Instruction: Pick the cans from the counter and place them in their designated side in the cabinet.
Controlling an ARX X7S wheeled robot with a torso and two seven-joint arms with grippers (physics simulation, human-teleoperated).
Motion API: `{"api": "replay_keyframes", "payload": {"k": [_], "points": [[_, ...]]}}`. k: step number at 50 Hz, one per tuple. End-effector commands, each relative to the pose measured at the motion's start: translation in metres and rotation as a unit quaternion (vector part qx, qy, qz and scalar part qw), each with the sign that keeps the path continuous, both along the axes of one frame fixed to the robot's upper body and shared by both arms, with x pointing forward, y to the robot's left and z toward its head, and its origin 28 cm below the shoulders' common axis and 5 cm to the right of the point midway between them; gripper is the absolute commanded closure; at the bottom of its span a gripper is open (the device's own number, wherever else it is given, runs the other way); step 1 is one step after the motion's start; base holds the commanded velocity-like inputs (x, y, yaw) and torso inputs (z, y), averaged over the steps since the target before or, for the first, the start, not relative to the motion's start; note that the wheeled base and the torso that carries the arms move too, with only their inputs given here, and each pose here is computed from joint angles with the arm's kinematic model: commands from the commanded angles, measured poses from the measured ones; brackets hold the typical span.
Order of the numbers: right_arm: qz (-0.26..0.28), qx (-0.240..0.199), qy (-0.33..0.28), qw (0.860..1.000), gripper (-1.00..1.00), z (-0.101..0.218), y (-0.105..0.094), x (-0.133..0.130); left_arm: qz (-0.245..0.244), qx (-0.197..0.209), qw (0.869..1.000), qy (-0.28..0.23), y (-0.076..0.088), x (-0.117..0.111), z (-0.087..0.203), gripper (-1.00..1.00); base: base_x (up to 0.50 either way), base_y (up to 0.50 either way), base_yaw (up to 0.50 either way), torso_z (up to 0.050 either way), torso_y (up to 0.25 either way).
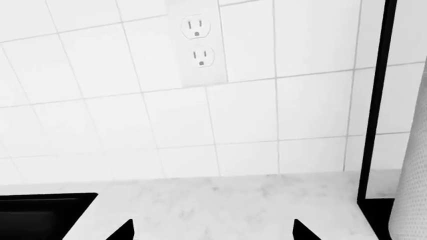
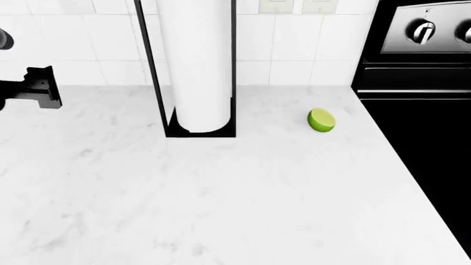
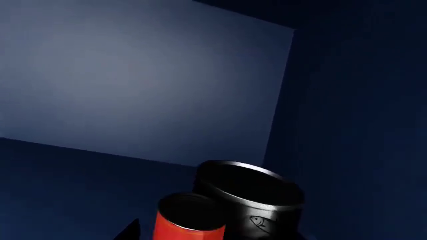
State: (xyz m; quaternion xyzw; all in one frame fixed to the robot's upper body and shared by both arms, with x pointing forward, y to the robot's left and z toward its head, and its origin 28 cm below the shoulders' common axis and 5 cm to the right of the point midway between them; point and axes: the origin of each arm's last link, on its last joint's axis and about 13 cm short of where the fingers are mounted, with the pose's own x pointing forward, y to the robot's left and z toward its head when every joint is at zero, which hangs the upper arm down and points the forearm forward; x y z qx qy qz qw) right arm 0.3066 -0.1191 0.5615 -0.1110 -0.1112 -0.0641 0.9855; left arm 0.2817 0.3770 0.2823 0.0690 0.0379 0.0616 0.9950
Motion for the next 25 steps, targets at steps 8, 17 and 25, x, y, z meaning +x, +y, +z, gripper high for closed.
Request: {"api": "replay_keyframes", "payload": {"k": [8,17,25], "points": [[0.000,-0.011,-0.003,1.000,-1.00,0.0001,0.0018,0.0014,-0.001,-0.003,1.000,0.001,0.0003,0.0007,-0.0022,-1.00,-0.30,0.00,0.00,0.000,0.000],[0.002,-0.013,-0.004,1.000,-1.00,0.0010,0.0018,0.0003,-0.003,-0.003,1.000,0.000,0.0001,0.0008,-0.0019,-1.00,-0.31,0.00,0.00,0.000,0.000],[0.004,-0.014,-0.003,1.000,-1.00,0.0003,0.0017,0.0013,-0.004,-0.004,1.000,0.001,-0.0007,0.0026,-0.0030,-1.00,-0.30,0.00,0.00,0.000,0.000]]}}
